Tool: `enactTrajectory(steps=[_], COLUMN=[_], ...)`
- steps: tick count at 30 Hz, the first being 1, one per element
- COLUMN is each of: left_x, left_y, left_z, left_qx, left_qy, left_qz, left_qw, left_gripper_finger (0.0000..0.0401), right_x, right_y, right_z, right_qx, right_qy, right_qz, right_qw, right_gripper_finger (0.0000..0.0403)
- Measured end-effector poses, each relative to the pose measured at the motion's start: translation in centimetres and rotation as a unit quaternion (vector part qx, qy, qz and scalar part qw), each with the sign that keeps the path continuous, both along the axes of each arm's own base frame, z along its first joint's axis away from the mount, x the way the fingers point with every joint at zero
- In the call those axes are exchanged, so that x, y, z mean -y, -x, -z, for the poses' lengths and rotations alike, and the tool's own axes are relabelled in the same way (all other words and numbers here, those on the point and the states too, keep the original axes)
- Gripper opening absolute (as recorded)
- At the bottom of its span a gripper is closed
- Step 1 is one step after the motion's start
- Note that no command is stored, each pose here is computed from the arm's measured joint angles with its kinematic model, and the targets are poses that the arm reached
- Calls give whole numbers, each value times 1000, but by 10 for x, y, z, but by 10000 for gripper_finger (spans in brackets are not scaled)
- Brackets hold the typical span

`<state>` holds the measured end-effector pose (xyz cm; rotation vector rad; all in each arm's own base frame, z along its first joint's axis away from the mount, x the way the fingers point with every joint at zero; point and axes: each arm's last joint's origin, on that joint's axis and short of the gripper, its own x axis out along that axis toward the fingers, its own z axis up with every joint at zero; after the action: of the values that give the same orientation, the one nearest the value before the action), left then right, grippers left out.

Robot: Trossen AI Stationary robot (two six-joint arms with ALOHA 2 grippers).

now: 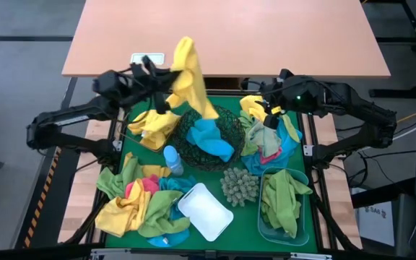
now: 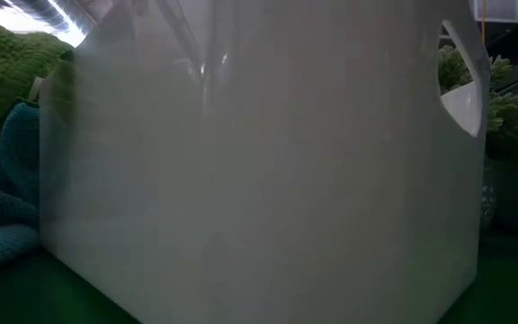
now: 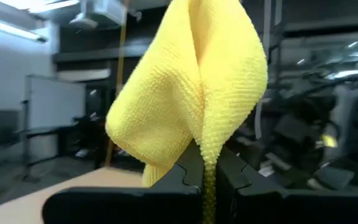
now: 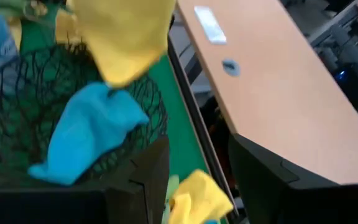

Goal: Sort microfiber towel by color & place in baskets
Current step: Put the yellow microfiber cloth into the rectangular wire basket

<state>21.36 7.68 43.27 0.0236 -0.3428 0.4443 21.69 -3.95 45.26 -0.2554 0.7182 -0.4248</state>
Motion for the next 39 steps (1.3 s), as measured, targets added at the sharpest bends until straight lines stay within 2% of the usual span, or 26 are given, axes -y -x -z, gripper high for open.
enactTrajectory(steps=[4,9,14,18,21,26,32,39], left_x=[-2,-3,-7,-12,-14,-15,-19,-25], left_y=[24,42,50,55,57,56,47,27], left_z=[-1,7,23,40,54,78,106,136], left_qx=[-31,-95,-173,-252,-313,-394,-482,-573], left_qy=[22,51,86,114,142,203,262,297], left_qz=[-51,-93,-156,-223,-246,-250,-255,-207], left_qw=[998,990,969,935,906,861,796,735], left_gripper_finger=[0,0,1,3,2,3,4,5], right_x=[-1,-1,-2,-3,-4,-4,-4,-4], right_y=[4,9,17,20,20,20,20,20], right_z=[5,10,17,19,20,20,20,20], right_qx=[-31,-54,-106,-128,-123,-123,-123,-123], right_qy=[-5,-29,-43,-48,-66,-71,-71,-72], right_qz=[0,19,28,26,21,17,17,16], right_qw=[1000,998,993,990,990,990,990,990], right_gripper_finger=[163,163,163,163,163,163,163,163])
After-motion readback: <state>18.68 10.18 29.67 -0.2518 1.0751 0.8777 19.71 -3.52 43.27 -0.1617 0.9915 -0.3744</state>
